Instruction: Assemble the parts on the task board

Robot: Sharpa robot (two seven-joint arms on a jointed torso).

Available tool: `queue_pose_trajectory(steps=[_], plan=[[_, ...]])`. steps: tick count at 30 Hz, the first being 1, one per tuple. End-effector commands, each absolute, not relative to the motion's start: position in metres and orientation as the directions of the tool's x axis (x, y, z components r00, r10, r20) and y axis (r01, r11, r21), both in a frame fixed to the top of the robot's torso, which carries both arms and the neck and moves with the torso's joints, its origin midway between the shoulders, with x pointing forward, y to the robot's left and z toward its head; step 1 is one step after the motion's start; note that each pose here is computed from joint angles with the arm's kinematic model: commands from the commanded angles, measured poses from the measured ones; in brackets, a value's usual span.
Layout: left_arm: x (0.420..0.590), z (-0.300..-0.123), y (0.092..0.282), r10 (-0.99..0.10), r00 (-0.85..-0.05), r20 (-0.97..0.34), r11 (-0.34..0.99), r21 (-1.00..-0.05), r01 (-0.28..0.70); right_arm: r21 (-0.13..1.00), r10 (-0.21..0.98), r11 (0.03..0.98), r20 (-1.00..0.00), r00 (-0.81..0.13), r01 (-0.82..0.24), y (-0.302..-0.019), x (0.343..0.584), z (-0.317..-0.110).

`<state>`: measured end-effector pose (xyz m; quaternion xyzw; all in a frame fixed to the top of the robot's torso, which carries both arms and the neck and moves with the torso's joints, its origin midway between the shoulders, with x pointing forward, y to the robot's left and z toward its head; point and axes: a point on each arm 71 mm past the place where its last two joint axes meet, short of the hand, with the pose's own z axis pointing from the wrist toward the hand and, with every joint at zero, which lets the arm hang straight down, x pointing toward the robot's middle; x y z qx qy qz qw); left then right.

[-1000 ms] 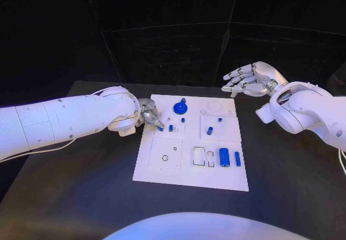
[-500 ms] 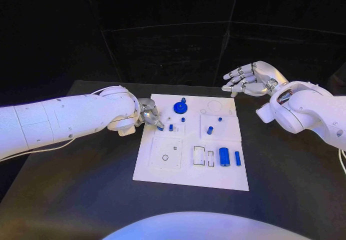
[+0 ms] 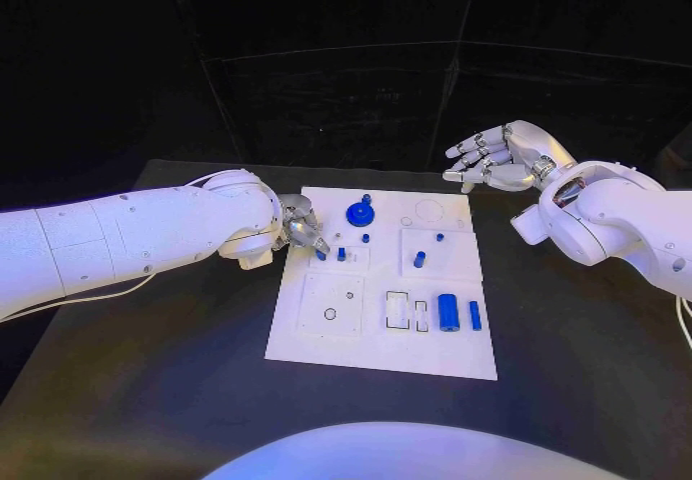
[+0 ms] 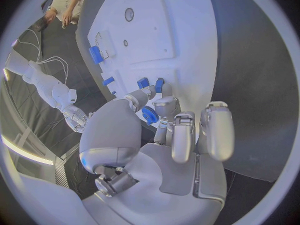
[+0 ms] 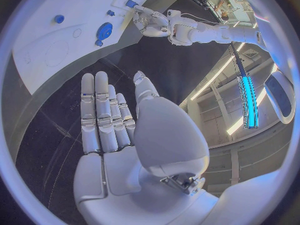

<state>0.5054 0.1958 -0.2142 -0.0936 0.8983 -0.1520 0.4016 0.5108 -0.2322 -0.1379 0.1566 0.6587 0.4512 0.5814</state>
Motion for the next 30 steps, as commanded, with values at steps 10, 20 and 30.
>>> queue_pose_trajectory(steps=[10,20,30], plan=[[0.5058,-0.2170,0.1924,-0.269,-0.677,-0.685,0.942,-0.333,-0.037,0.777,0.732,0.536,-0.622,-0.278,-0.328,-0.2313,0.5099,-0.1360],[0.5070,-0.2170,0.1936,-0.272,-0.674,-0.687,0.942,-0.332,-0.042,0.777,0.732,0.536,-0.622,-0.278,-0.328,-0.2314,0.5099,-0.1359],[0.5089,-0.2163,0.1969,-0.287,-0.658,-0.696,0.940,-0.336,-0.055,0.777,0.732,0.537,-0.622,-0.277,-0.328,-0.2317,0.5098,-0.1358]])
